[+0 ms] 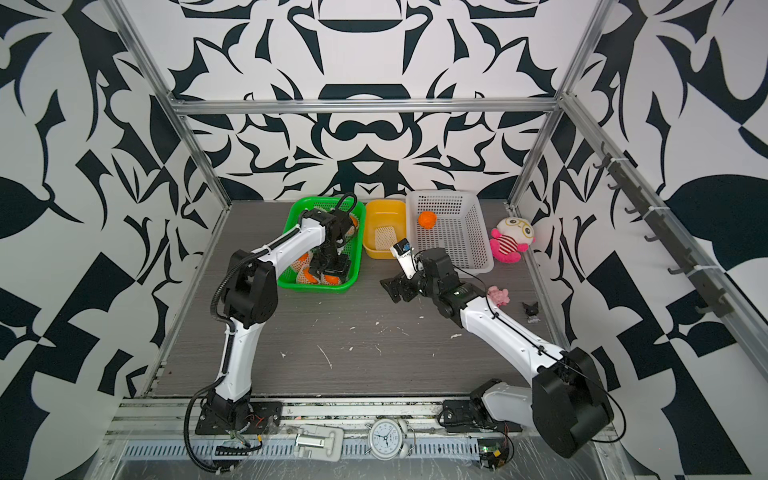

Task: Remove foam nets from oranges
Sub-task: Pick up the orange from the basket, then place the orange at the center of the board.

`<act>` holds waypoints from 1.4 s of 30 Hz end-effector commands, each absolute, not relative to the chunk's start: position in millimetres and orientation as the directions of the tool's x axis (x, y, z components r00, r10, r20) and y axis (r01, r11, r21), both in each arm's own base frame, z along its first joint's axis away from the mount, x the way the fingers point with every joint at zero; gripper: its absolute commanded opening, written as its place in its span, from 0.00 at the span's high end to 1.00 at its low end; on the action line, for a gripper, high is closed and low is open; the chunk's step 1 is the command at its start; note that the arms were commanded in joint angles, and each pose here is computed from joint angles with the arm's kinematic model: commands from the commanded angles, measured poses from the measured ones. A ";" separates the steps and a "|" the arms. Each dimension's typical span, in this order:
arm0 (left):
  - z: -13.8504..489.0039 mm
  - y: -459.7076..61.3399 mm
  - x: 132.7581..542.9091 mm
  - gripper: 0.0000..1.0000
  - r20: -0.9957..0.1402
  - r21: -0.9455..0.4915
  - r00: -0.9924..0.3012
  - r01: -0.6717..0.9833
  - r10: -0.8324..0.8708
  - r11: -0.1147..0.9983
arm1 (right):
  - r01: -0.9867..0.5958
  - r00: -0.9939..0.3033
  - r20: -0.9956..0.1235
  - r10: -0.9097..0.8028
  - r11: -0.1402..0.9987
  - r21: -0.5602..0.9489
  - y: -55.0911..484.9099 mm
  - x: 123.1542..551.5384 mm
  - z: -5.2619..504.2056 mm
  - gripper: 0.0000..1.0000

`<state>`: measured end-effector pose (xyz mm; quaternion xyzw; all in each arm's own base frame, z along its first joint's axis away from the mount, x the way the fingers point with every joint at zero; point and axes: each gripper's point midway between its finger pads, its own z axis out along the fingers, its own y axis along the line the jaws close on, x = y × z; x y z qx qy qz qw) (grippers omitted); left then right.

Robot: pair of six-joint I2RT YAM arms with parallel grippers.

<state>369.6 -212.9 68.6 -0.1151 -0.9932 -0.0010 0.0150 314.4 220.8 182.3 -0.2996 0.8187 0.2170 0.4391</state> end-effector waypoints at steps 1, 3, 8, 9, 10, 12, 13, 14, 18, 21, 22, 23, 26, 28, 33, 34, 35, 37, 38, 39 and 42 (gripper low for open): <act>106.5 -201.0 364.2 0.46 0.014 0.006 -0.978 0.210 0.210 0.978 | -0.725 -0.314 -0.902 -0.296 0.688 0.027 228.4 316.4 221.5 0.06; 118.1 -200.4 365.0 0.47 -0.003 -0.009 -0.979 0.202 0.202 0.979 | -0.753 -0.275 -0.910 -0.309 0.658 0.004 232.4 313.5 225.9 0.06; 146.1 -200.9 366.0 0.47 -0.044 -0.039 -0.981 0.191 0.190 0.981 | -0.827 -0.108 -0.945 -0.308 0.556 -0.087 244.0 298.8 236.9 0.05; 151.6 -201.1 365.5 0.47 -0.050 -0.045 -0.981 0.190 0.187 0.981 | -0.835 -0.069 -0.950 -0.305 0.539 -0.112 245.7 295.5 239.1 0.04; 156.4 -202.2 365.1 0.47 -0.056 -0.053 -0.981 0.190 0.187 0.980 | -0.846 -0.041 -0.951 -0.306 0.518 -0.130 248.1 291.2 239.4 0.03; 166.9 -202.5 361.8 0.47 -0.064 -0.066 -0.981 0.186 0.182 0.980 | -0.860 -0.004 -0.949 -0.315 0.485 -0.157 253.0 283.8 237.9 0.02; 170.7 -203.4 359.9 0.47 -0.065 -0.077 -0.981 0.186 0.181 0.980 | -0.865 0.007 -0.946 -0.324 0.473 -0.169 255.2 280.7 235.7 0.01; 174.9 -204.5 356.6 0.48 -0.064 -0.092 -0.983 0.179 0.174 0.980 | -0.868 0.016 -0.943 -0.332 0.464 -0.178 257.7 277.4 232.8 0.00; 188.5 -212.0 331.8 0.49 -0.033 -0.177 -0.986 0.166 0.163 0.970 | -0.879 0.020 -0.935 -0.355 0.439 -0.186 263.3 261.4 219.6 0.00; 198.0 -211.5 307.1 0.49 -0.020 -0.177 -0.985 0.173 0.172 0.969 | -0.881 0.022 -0.930 -0.366 0.434 -0.192 263.3 247.9 212.3 0.00; 200.5 -213.2 298.2 0.49 -0.012 -0.184 -0.984 0.177 0.178 0.967 | -0.880 0.019 -0.929 -0.370 0.434 -0.191 262.8 244.1 209.7 0.00; 201.6 -214.8 287.5 0.49 -0.002 -0.189 -0.983 0.179 0.182 0.965 | -0.879 0.018 -0.927 -0.374 0.435 -0.193 262.1 239.5 206.7 0.00; 198.3 -220.1 254.8 0.49 0.039 -0.192 -0.978 0.192 0.203 0.962 | -0.876 0.003 -0.924 -0.382 0.444 -0.186 258.2 226.1 194.3 0.00; 190.0 -223.2 232.9 0.49 0.079 -0.190 -0.973 0.198 0.216 0.962 | -0.876 -0.013 -0.924 -0.383 0.450 -0.174 255.2 217.3 185.5 0.00; 160.7 -233.0 182.0 0.48 0.183 -0.195 -0.949 0.223 0.258 0.955 | -0.859 -0.051 -0.927 -0.370 0.490 -0.149 250.1 203.6 169.7 0.00; 155.1 -232.9 174.5 0.48 0.205 -0.193 -0.943 0.224 0.263 0.955 | -0.853 -0.060 -0.930 -0.363 0.502 -0.141 250.3 203.6 167.8 0.00; 149.8 -232.4 166.8 0.47 0.226 -0.190 -0.936 0.228 0.268 0.955 | -0.850 -0.078 -0.930 -0.359 0.512 -0.127 251.0 202.9 164.6 0.00; 140.6 -230.8 155.4 0.46 0.257 -0.180 -0.926 0.235 0.276 0.955 | -0.839 -0.113 -0.922 -0.371 0.533 -0.112 251.0 203.0 156.8 0.00; 136.1 -230.2 150.2 0.46 0.273 -0.177 -0.921 0.236 0.279 0.955 | -0.838 -0.121 -0.919 -0.376 0.535 -0.109 251.4 201.4 152.6 0.00; 131.9 -230.1 145.9 0.45 0.284 -0.178 -0.917 0.238 0.281 0.955 | -0.837 -0.125 -0.918 -0.376 0.537 -0.106 252.0 199.9 149.2 0.00; 118.5 -233.9 135.1 0.46 0.320 -0.195 -0.902 0.236 0.289 0.952 | -0.845 -0.136 -0.923 -0.361 0.528 -0.081 256.9 192.2 140.4 0.00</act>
